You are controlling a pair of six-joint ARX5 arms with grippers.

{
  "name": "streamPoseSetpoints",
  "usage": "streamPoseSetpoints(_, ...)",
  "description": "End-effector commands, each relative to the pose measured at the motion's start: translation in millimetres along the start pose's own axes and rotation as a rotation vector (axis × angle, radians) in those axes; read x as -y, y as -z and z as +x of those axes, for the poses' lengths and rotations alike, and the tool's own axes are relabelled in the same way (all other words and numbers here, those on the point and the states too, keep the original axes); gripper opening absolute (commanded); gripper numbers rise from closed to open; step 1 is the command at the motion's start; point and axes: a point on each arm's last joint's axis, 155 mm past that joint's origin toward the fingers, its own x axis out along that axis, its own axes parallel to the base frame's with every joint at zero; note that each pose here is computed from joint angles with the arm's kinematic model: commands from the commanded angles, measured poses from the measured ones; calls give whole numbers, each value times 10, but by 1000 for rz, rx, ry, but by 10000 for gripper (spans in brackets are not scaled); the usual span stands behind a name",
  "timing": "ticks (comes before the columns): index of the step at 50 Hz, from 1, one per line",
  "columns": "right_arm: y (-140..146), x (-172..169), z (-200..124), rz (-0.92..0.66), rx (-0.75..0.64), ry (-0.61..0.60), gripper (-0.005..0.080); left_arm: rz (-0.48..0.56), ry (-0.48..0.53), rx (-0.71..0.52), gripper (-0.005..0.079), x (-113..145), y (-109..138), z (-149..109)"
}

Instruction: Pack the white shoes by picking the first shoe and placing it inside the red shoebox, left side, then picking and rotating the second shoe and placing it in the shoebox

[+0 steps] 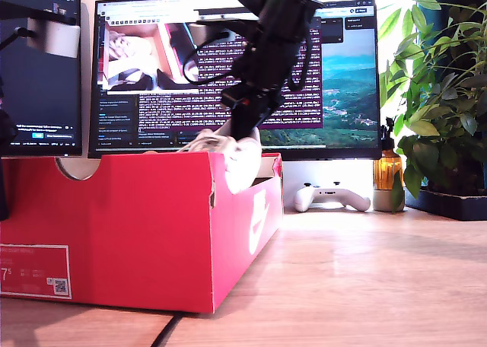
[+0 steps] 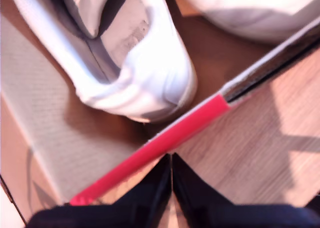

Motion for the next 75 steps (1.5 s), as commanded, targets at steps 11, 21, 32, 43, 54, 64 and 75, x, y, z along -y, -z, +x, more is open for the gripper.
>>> streamPoseSetpoints(11, -119, 225, -191, 11, -11, 115, 177, 1, 4, -12, -19, 17, 32, 39)
streamPoseSetpoints(21, -316, 304, -442, 148, 11, 118, -6, -28, 10, -6, -19, 29, 19, 39)
streamPoseSetpoints(32, -399, 469, -755, 368, 17, 119, -11, -24, 28, -5, -19, 62, 17, 36)
streamPoseSetpoints(43, -19, 500, -813, 516, -108, 99, -11, -46, -44, -68, -19, -70, 221, -67)
streamPoseSetpoints(54, 410, 523, -829, 646, -227, 55, -11, -140, -61, 3, -19, -128, 251, -318)
streamPoseSetpoints(64, 686, 561, -839, 699, -303, 59, -11, -232, -44, 175, -19, -163, 63, -580)
streamPoseSetpoints(75, 892, 686, -853, 731, -359, 162, -11, -327, -73, 392, -19, -387, -310, -815)
